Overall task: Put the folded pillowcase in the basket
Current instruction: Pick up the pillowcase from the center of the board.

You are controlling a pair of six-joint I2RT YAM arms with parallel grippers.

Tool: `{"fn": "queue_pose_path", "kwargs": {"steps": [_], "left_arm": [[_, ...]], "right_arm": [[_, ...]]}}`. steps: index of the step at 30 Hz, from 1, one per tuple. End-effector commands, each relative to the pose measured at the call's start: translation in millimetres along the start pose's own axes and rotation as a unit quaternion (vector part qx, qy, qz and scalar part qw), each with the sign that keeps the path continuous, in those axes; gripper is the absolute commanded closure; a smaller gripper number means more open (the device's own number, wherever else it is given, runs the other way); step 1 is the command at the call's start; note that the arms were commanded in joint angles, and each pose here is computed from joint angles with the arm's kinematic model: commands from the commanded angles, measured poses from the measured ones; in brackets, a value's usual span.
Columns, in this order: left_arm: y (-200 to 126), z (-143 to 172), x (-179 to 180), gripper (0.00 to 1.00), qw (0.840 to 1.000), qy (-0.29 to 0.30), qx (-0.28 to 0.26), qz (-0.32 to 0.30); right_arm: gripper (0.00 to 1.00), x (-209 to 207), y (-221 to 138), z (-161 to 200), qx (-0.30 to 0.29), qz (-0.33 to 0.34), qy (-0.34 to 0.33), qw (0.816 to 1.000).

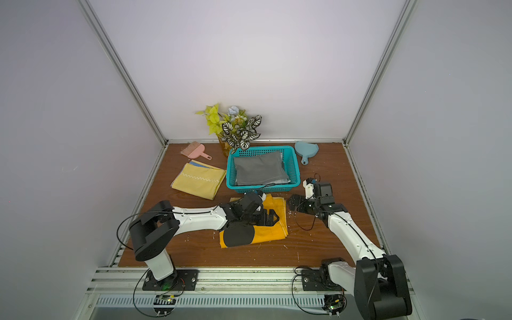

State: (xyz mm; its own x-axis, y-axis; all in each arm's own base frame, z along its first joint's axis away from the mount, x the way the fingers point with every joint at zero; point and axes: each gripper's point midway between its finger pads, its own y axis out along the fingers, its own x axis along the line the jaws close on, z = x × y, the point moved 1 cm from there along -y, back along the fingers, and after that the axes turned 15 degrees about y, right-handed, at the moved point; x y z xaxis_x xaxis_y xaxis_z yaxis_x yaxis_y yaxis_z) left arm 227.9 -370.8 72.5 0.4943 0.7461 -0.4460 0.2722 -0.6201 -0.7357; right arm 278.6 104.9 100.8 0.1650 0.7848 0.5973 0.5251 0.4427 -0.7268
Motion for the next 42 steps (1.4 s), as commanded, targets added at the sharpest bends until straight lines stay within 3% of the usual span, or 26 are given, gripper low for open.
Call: {"fn": "queue_pose_path", "kwargs": {"steps": [1,5,10,18,28,32,36,40,42], "left_arm": [[-36.0,24.8,37.2,0.00,0.993,0.024,0.045,-0.106],[-72.0,35.8,73.8,0.00,0.988,0.005,0.037,-0.153],[-88.7,55.6,112.5,0.00,0.989,-0.045,0.016,-0.137],[-79.0,82.0,128.2,0.00,0.988,-0.050,0.055,-0.135],[-59.9,99.0,133.9,0.00,0.989,-0.069,0.063,-0.119],[-54.5,100.1,135.0,0.01,0.988,-0.072,0.066,-0.117],[-52.4,101.4,134.2,0.26,0.989,-0.071,0.066,-0.111],[-51.5,104.3,136.4,0.72,0.989,-0.070,0.069,-0.115],[-51.1,106.4,137.7,0.93,0.988,-0.069,0.073,-0.117]], "right_arm": [[0.01,18.9,3.0,7.6,0.016,-0.065,0.011,0.998],[0.01,18.3,14.2,28.3,0.043,-0.067,0.004,0.997],[0.01,16.9,29.0,55.9,0.076,-0.046,-0.015,0.996],[0.01,24.4,42.1,78.6,0.098,-0.036,-0.034,0.994],[0.01,29.5,59.8,106.9,0.131,-0.024,-0.046,0.990],[0.10,26.7,63.7,112.2,0.138,-0.013,-0.048,0.989],[0.36,21.6,64.7,113.4,0.132,-0.002,-0.051,0.990],[0.85,20.6,65.7,115.0,0.133,0.001,-0.052,0.990],[0.97,21.4,66.3,116.0,0.134,0.002,-0.055,0.989]]}}
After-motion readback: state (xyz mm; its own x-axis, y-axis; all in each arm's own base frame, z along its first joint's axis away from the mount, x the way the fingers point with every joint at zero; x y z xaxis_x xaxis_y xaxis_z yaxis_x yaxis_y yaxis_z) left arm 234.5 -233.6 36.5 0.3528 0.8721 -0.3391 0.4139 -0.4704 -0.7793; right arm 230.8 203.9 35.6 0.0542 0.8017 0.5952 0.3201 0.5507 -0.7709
